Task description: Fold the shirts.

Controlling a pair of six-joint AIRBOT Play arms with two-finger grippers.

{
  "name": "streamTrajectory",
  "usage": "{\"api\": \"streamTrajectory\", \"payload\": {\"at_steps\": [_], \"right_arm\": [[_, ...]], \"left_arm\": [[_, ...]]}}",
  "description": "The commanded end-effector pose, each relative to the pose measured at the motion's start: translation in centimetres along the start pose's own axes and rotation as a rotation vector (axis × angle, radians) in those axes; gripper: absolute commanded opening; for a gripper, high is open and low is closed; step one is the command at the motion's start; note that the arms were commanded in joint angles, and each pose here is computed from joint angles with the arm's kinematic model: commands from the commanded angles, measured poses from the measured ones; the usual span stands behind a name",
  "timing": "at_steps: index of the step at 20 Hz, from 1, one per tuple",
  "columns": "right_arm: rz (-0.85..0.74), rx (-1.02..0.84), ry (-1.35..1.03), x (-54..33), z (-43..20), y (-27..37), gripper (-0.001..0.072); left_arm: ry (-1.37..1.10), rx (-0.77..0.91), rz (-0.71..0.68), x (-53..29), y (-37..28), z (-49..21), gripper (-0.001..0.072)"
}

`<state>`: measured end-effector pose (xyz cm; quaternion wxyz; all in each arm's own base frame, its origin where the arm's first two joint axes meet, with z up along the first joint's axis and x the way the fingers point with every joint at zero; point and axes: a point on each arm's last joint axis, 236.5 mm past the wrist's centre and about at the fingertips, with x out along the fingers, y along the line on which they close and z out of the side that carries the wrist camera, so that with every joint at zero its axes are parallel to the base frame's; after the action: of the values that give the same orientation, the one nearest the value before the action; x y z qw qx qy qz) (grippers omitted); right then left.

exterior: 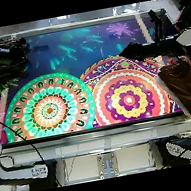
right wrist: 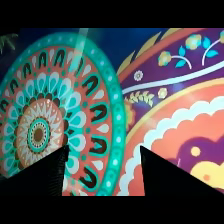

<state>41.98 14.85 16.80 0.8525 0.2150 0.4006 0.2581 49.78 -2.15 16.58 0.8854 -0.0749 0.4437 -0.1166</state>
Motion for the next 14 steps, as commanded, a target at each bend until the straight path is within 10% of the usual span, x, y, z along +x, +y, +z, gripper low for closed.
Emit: {"api": "streamTrajectory", "payload": {"at_steps": [1, 5, 8, 11, 14], "right_arm": [[-0.034, -0.003, -0.143, -0.3, 3.4, -0.8, 0.0509], [-0.045, -0.002, -0.198, -0.5, 4.7, -1.0, 0.0509], [-0.024, 0.013, -0.201, -0.5, 4.7, -0.6, 0.051], [0.007, 0.029, -0.169, -0.3, 4.0, 0.1, 0.0509], [0.006, 0.026, -0.183, -0.5, 4.4, 0.2, 0.0509]], "left_arm": [[0.003, -0.008, 0.003, 0.3, 0.4, -0.1, 0.0012], [-0.038, 0.008, 0.085, 1.1, 2.8, 1.0, 0.0024], [-0.162, 0.106, 0.447, -1.0, 11.6, 4.4, 0.0675], [-0.404, -0.015, 0.724, -6.0, 20.1, 8.3, 0.0605], [-0.547, -0.371, 0.693, -6.2, 27.8, 6.9, 0.0489]]}}
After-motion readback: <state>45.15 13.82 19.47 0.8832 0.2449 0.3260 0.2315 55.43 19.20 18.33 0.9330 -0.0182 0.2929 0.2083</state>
